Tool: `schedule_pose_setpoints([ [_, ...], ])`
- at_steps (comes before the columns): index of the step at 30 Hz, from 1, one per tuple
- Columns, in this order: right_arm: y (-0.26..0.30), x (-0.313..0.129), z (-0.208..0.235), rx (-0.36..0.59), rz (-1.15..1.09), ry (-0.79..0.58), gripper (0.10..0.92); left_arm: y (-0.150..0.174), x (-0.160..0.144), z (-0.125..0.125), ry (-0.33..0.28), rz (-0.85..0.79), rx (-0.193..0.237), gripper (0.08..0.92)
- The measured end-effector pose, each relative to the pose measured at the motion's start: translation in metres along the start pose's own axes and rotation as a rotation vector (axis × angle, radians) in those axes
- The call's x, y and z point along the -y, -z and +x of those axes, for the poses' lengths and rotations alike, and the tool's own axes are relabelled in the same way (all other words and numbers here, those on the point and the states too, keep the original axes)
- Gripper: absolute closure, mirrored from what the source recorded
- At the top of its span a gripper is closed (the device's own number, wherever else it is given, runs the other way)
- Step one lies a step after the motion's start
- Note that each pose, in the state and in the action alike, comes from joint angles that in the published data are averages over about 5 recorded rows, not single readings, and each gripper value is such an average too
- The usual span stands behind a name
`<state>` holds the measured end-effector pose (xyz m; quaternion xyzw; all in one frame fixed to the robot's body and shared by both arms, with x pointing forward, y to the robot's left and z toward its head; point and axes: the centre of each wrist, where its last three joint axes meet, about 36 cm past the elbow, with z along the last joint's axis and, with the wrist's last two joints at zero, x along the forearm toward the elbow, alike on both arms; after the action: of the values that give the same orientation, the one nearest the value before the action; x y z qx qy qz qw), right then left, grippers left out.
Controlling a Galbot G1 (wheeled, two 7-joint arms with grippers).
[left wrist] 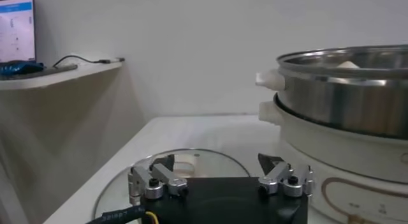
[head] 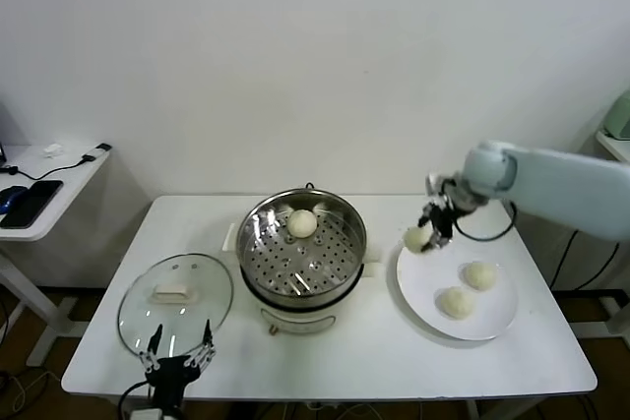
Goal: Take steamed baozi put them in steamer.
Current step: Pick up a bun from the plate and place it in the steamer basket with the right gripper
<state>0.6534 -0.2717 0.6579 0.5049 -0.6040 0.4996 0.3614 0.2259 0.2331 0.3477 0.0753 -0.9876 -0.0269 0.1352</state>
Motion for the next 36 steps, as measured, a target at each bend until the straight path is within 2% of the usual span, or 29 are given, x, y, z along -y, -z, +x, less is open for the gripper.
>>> schedule_pose_setpoints([
  [5, 0.071, 0.0, 0.038, 0.064, 0.046, -0.019, 0.428, 0.001, 0.005, -0.001, -0.012, 0.003, 0.003, 0.177],
  [11, 0.149, -0.014, 0.038, 0.104, 0.071, -0.007, 0.428, 0.001, 0.009, -0.001, -0.02, 0.003, 0.004, 0.177],
  [22, 0.232, -0.033, -0.038, 0.09, 0.073, 0.012, 0.428, 0.0, 0.008, 0.006, -0.018, -0.009, 0.003, 0.177],
  [36, 0.273, -0.039, -0.126, 0.047, 0.06, 0.01, 0.425, -0.004, 0.01, 0.007, -0.017, -0.009, -0.005, 0.177],
])
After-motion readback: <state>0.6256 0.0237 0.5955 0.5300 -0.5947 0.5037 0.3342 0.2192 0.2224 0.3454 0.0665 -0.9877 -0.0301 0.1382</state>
